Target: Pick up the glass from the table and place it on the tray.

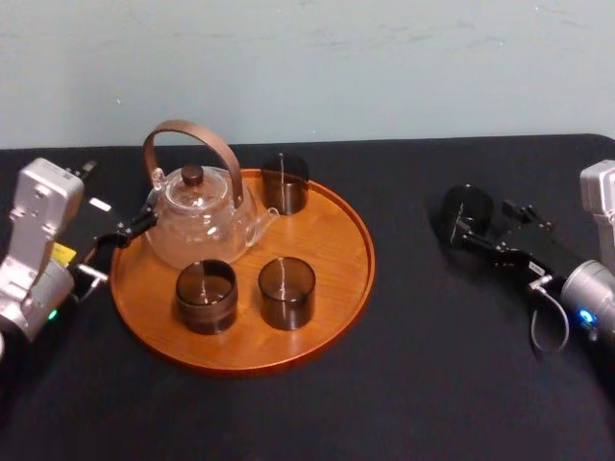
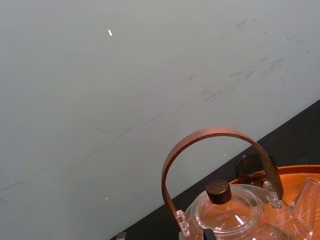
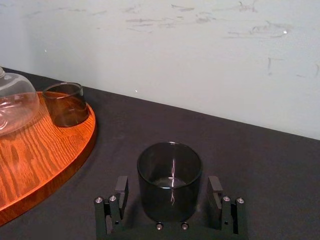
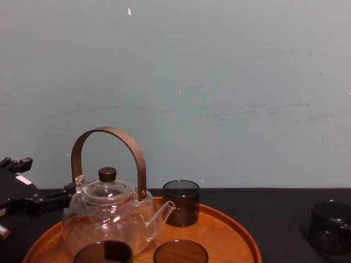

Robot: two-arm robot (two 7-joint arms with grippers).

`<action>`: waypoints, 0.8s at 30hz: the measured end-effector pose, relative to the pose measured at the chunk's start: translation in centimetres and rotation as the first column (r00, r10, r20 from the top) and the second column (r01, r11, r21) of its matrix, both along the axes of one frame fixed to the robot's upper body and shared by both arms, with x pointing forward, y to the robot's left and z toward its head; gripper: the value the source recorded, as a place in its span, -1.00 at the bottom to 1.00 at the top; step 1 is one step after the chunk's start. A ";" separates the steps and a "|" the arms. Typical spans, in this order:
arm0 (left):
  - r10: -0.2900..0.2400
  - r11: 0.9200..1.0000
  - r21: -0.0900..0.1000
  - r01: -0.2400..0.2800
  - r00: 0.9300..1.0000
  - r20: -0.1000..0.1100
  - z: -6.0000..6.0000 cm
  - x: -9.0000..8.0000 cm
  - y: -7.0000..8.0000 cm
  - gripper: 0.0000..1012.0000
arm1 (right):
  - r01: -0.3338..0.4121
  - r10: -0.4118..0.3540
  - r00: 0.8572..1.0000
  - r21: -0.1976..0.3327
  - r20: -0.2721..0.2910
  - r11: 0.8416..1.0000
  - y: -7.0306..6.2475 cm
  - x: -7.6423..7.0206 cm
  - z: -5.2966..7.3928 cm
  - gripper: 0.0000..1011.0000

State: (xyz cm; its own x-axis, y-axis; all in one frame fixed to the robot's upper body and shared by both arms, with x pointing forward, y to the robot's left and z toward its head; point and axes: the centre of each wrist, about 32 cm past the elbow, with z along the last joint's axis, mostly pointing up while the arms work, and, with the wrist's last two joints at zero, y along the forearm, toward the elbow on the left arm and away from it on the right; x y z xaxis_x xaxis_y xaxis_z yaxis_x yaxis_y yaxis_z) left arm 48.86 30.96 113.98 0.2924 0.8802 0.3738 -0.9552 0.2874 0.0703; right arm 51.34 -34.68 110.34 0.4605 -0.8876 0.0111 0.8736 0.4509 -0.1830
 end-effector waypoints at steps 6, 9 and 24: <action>0.000 1.000 0.000 0.000 1.000 0.000 0.0 0.0 0.0 0.98 | 0.001 -0.001 1.000 -0.001 -0.004 1.000 0.1 1.0 -0.2 0.98; 0.000 1.000 0.000 0.000 1.000 0.000 0.0 0.0 0.0 0.98 | 0.006 -0.006 1.000 -0.006 -0.008 1.000 0.1 1.5 -0.4 0.98; 0.000 1.000 0.000 0.000 1.000 0.000 0.0 0.0 0.0 0.98 | 0.000 0.000 1.000 -0.004 -0.025 1.000 0.5 3.2 -0.8 0.98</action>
State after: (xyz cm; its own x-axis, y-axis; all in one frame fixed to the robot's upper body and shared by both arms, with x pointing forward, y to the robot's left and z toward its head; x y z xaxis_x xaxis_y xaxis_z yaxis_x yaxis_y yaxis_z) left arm 48.86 30.97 113.98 0.2923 0.8802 0.3738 -0.9552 0.2874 0.0703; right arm 54.57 -34.18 109.55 0.4608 -0.8875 0.0031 0.8686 0.4503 -0.2071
